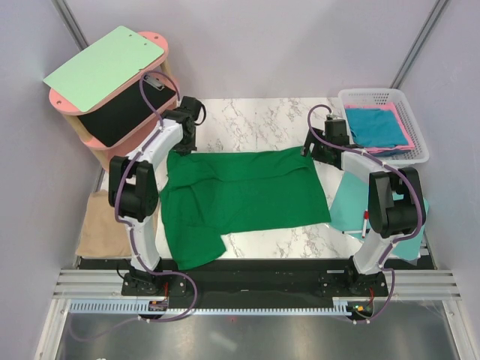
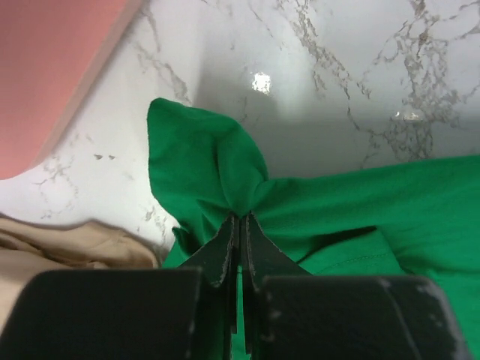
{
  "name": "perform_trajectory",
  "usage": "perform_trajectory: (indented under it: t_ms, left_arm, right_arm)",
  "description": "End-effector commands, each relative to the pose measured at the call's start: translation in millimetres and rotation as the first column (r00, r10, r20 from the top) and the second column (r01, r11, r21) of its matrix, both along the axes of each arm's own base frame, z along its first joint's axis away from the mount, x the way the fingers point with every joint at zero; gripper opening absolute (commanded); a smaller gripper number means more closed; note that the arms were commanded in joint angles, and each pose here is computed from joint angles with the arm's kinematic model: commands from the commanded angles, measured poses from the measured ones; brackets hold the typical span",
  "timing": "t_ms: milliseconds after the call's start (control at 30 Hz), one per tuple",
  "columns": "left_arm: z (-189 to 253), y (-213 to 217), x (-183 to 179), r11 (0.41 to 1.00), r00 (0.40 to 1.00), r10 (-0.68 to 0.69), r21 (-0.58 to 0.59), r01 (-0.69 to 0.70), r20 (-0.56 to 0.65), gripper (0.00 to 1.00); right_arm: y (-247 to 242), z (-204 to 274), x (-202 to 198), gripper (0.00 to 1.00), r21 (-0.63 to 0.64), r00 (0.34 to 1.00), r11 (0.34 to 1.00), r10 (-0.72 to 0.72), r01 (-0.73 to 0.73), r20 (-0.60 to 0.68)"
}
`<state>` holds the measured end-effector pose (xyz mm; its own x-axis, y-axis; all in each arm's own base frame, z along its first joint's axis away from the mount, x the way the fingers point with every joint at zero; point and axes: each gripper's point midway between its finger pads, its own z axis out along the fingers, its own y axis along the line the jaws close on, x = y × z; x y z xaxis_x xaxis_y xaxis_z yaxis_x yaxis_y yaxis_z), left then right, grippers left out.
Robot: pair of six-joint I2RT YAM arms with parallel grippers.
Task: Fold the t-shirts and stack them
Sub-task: Fold the flattened tshirt in 1/3 of the way
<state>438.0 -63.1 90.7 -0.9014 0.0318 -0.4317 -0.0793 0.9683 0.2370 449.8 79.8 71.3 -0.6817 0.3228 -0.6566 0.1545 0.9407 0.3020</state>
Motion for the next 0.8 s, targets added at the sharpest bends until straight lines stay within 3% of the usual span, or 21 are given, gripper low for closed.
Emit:
perform_trajectory:
  t_ms: [0, 67, 100, 167, 200, 233, 367, 533, 567, 600, 667, 700, 767]
  left_arm:
    - [29.8, 6.4, -9.6, 0.999, 0.997, 0.037, -0.008, -0.036, 0.066, 0.02]
    - [24.7, 6.2, -15.6, 0.999, 0.998, 0.037, -0.014, -0.036, 0.049, 0.07]
    - [21.9, 5.8, -17.2, 0.999, 0.999, 0.035, -0.016, -0.035, 0.040, 0.30]
    - [16.3, 5.7, -20.7, 0.999, 0.999, 0.036, -0.013, -0.035, 0.024, 0.54]
    - [13.5, 6.7, -21.7, 0.999, 0.999, 0.037, -0.011, -0.037, 0.015, 0.74]
    - [11.9, 5.8, -22.3, 0.999, 0.999, 0.036, -0.012, -0.036, 0.012, 0.79]
    - [8.6, 3.8, -24.9, 0.999, 0.999, 0.041, -0.022, -0.041, 0.004, 0.82]
    - [7.7, 1.1, -26.4, 0.999, 0.999, 0.043, -0.029, -0.043, 0.003, 0.82]
    - [6.9, -0.2, -27.4, 0.999, 0.999, 0.041, -0.031, -0.040, 0.001, 0.82]
    - [5.7, -0.9, -27.5, 0.999, 0.999, 0.039, -0.030, -0.039, -0.002, 0.82]
    - [4.2, -2.0, -30.1, 0.999, 0.999, 0.039, -0.029, -0.039, -0.006, 0.82]
    - [3.7, -2.0, -30.4, 0.999, 0.999, 0.040, -0.029, -0.041, -0.007, 0.82]
    - [3.6, -3.3, -33.0, 0.999, 0.999, 0.040, -0.033, -0.040, -0.007, 0.82]
  right_arm:
    - [8.1, 4.9, 6.9, 0.88, 0.036, 0.999, 0.999, 0.013, -0.014, 0.031]
    - [8.3, 4.8, 6.2, 0.88, 0.037, 0.999, 0.999, 0.014, -0.016, 0.030]
    - [8.0, 4.7, 6.2, 0.88, 0.036, 0.999, 0.999, 0.013, -0.014, 0.030]
    - [9.2, 4.2, 5.2, 0.88, 0.038, 0.999, 0.999, 0.017, -0.018, 0.029]
    - [9.5, 4.2, 5.2, 0.88, 0.040, 0.999, 0.999, 0.017, -0.018, 0.029]
    - [10.4, 4.7, 5.7, 0.88, 0.044, 0.999, 0.999, 0.020, -0.022, 0.033]
    - [21.0, 10.9, 13.2, 0.87, 0.088, 0.996, 0.994, 0.058, -0.063, 0.064]
    - [59.0, 20.8, 26.5, 0.78, 0.111, 0.981, 0.977, 0.172, -0.182, 0.094]
    - [75.1, 22.0, 25.3, 0.71, 0.104, 0.972, 0.969, 0.213, -0.222, 0.097]
    - [84.6, 20.9, 23.8, 0.52, 0.105, 0.965, 0.961, 0.248, -0.257, 0.089]
    - [112.6, 20.0, 25.7, 0.34, 0.117, 0.946, 0.940, 0.312, -0.321, 0.093]
    - [125.0, 11.6, 24.2, 0.18, 0.143, 0.935, 0.925, 0.345, -0.353, 0.078]
    - [150.8, 14.2, 27.4, 0.10, 0.157, 0.914, 0.901, 0.394, -0.404, 0.094]
